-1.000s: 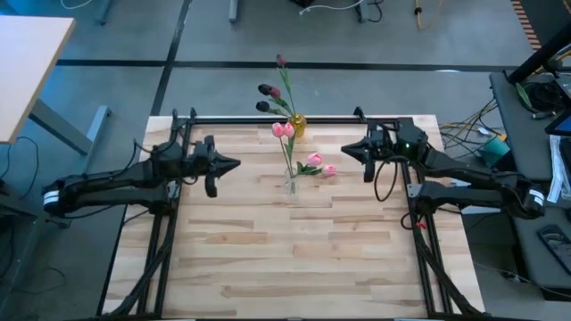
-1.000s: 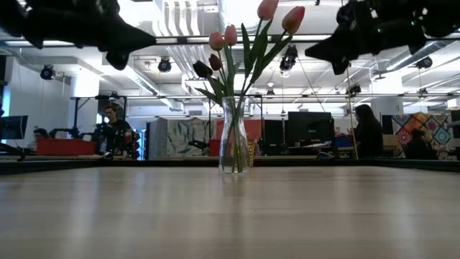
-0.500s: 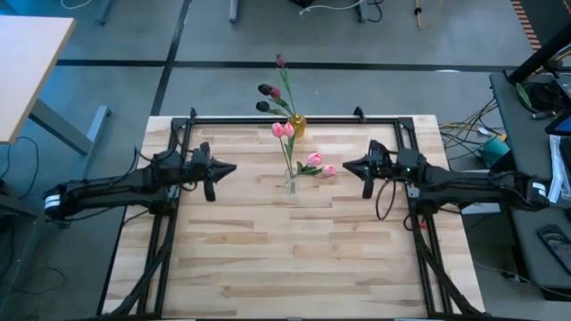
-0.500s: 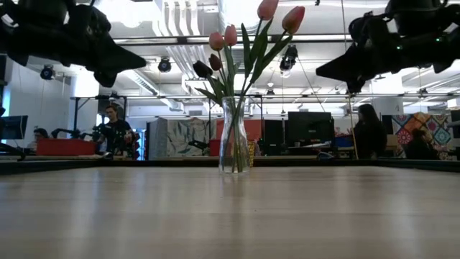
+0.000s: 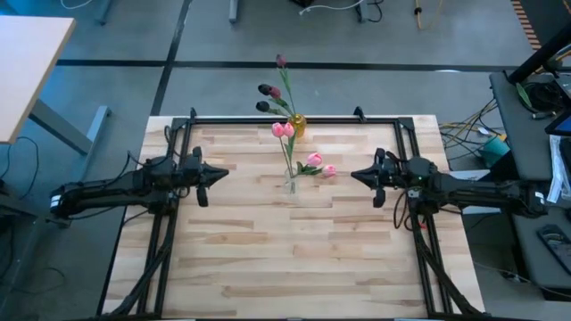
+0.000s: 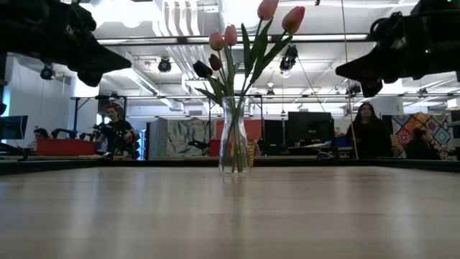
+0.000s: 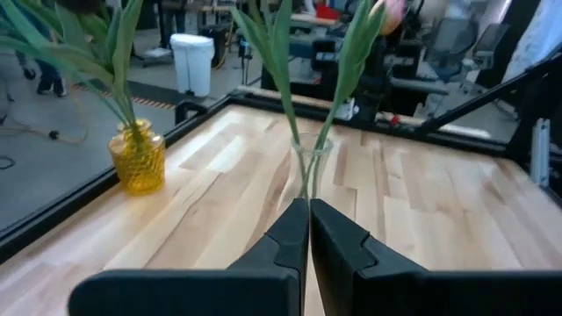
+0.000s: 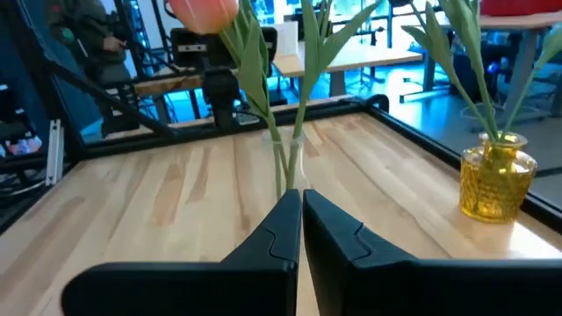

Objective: Sort flowers into vase by color
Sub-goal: Return To Home Position

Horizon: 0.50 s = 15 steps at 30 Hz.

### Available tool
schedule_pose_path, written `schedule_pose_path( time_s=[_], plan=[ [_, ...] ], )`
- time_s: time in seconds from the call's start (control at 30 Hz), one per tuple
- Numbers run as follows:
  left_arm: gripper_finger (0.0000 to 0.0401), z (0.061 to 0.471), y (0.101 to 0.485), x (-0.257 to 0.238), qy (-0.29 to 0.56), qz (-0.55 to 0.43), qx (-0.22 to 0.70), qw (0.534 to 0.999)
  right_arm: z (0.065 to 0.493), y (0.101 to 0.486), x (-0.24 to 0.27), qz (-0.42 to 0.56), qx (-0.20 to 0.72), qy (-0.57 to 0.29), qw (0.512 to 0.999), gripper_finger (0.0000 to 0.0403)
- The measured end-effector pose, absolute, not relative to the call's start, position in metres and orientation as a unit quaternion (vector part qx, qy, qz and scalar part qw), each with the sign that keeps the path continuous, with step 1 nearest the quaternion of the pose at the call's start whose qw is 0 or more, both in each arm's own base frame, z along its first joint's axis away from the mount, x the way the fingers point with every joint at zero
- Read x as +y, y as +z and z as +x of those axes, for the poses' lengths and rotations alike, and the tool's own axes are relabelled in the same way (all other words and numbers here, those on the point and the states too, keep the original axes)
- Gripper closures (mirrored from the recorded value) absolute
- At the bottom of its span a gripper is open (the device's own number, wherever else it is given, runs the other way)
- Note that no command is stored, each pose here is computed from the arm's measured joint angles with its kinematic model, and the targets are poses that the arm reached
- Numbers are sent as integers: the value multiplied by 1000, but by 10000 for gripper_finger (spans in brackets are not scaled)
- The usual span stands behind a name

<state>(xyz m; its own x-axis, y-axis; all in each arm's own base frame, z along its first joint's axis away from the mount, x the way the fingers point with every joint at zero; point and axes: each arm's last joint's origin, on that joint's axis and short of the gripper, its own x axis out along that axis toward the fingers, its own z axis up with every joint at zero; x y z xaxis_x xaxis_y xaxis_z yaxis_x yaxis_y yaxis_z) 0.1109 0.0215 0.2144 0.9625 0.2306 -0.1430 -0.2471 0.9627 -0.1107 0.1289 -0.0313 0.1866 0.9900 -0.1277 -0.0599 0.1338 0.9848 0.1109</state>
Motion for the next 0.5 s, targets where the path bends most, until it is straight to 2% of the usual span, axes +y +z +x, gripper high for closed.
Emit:
schedule_pose_path(
  time_s=[0.17,0.33,0.5],
  plan=[
    [401,104,208,19,110,-60,35,992,116,181,-28,51,-17,-64,997,394],
    [401,104,178,17,75,-68,4,995,107,179,-26,56,-53,-65,995,394],
    [401,100,163,16,67,-63,25,995,103,174,-24,63,-31,-67,995,394]
  ],
)
